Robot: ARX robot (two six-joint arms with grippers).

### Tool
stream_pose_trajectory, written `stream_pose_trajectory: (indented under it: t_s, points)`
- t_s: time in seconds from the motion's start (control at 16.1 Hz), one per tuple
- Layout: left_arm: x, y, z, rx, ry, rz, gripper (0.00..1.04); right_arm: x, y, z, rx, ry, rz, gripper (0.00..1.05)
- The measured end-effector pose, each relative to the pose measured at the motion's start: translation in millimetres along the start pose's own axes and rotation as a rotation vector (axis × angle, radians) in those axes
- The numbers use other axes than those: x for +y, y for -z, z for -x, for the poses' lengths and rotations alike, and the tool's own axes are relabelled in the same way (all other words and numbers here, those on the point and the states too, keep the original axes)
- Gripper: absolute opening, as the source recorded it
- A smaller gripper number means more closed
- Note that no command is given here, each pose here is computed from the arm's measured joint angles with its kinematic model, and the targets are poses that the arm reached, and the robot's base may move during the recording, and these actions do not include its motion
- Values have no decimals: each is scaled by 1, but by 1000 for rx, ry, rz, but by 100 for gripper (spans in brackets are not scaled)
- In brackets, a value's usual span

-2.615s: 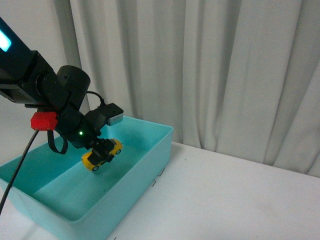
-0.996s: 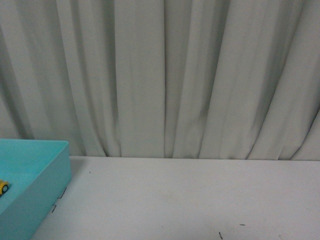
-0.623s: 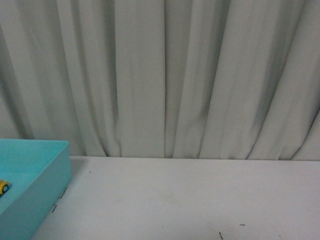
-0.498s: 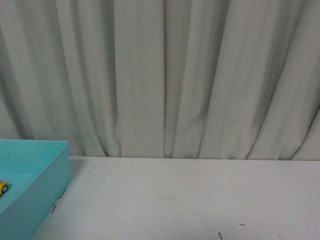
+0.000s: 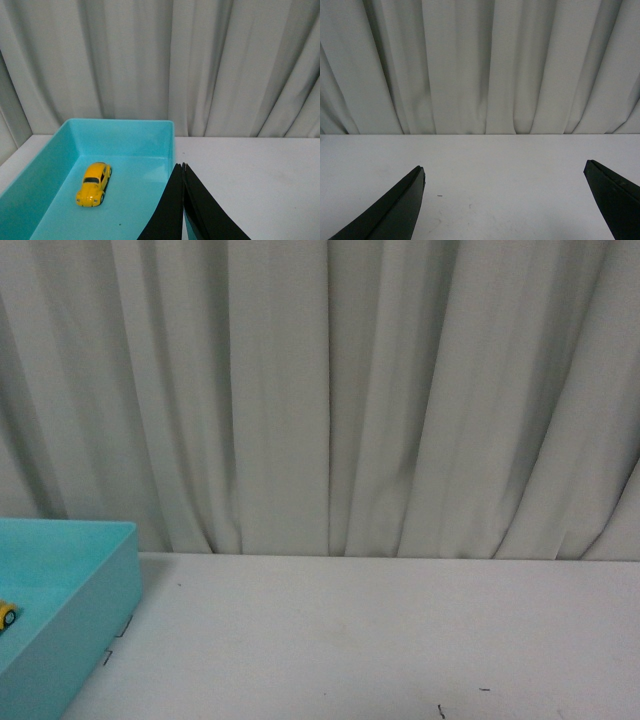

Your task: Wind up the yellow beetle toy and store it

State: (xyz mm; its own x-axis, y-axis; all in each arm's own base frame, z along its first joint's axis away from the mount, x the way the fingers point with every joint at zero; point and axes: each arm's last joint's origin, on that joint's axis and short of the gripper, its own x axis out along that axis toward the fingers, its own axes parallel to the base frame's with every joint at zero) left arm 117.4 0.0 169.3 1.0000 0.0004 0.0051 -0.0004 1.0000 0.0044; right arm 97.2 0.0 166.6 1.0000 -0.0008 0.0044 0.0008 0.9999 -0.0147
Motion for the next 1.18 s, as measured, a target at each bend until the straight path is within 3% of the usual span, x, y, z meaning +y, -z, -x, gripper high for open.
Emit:
stream_pose_trajectory:
  t_s: [0.87,0.93,1.18]
  points:
    - [0,3,20,4,0,0,2,0,0,0,0,0,0,98]
    - [0,3,20,4,0,2,7,0,0,0,0,0,0,98]
    - [0,3,20,4,0,2,50,0,0,0,0,0,0,98]
